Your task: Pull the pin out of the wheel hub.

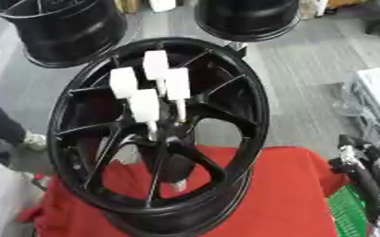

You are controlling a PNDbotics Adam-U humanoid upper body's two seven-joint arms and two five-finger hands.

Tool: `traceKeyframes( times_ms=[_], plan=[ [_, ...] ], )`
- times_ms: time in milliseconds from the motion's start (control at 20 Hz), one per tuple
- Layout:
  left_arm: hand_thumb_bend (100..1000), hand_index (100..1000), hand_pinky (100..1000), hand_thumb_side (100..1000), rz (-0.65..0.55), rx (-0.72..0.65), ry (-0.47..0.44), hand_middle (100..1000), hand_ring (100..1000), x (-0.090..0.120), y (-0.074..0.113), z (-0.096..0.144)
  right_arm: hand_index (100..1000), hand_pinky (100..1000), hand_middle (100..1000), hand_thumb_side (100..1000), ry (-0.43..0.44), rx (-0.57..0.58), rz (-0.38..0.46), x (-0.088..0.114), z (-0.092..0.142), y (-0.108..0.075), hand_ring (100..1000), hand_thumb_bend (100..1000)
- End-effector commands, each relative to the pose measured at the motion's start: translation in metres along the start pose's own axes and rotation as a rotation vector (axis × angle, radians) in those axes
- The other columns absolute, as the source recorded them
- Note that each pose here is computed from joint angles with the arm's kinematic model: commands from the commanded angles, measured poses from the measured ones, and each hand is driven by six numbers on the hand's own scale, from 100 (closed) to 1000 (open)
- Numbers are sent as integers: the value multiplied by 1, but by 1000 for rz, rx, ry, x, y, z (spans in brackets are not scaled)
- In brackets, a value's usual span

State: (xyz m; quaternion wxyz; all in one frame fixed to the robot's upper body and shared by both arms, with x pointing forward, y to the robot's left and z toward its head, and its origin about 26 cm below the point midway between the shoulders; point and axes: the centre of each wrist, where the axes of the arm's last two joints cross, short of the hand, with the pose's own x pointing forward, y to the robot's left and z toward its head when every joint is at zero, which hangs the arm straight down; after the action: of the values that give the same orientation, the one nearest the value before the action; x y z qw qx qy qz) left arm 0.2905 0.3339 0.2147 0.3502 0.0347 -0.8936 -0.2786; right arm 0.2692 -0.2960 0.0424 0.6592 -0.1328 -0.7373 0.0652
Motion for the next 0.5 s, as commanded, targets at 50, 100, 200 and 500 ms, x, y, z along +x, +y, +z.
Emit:
traceKeyframes(
  times_ms=[50, 100, 200, 500],
  plan=[
    [356, 829, 581, 484, -129, -176, -61, 705, 457, 15, 4, -18, 770, 533, 778, 653, -8, -6, 39, 2, 0, -8, 538, 100],
    [356, 829, 581, 484, -157, -227, -71, 705, 457, 16, 3, -24, 770, 533, 778, 653, -4, -7, 44, 2, 0, -9, 538, 100],
    [404, 829, 577, 514, -219, -337, -79, 709, 457, 13, 3, -37, 770, 533, 778, 660, 3, -4, 50, 0, 2, -10, 538, 100],
    [478, 838, 578, 655, -439, -668, -62, 713, 463, 1, 15, -76, 770, 533, 778, 661, 16, -4, 43, -3, 4, -9, 538, 100]
  ],
)
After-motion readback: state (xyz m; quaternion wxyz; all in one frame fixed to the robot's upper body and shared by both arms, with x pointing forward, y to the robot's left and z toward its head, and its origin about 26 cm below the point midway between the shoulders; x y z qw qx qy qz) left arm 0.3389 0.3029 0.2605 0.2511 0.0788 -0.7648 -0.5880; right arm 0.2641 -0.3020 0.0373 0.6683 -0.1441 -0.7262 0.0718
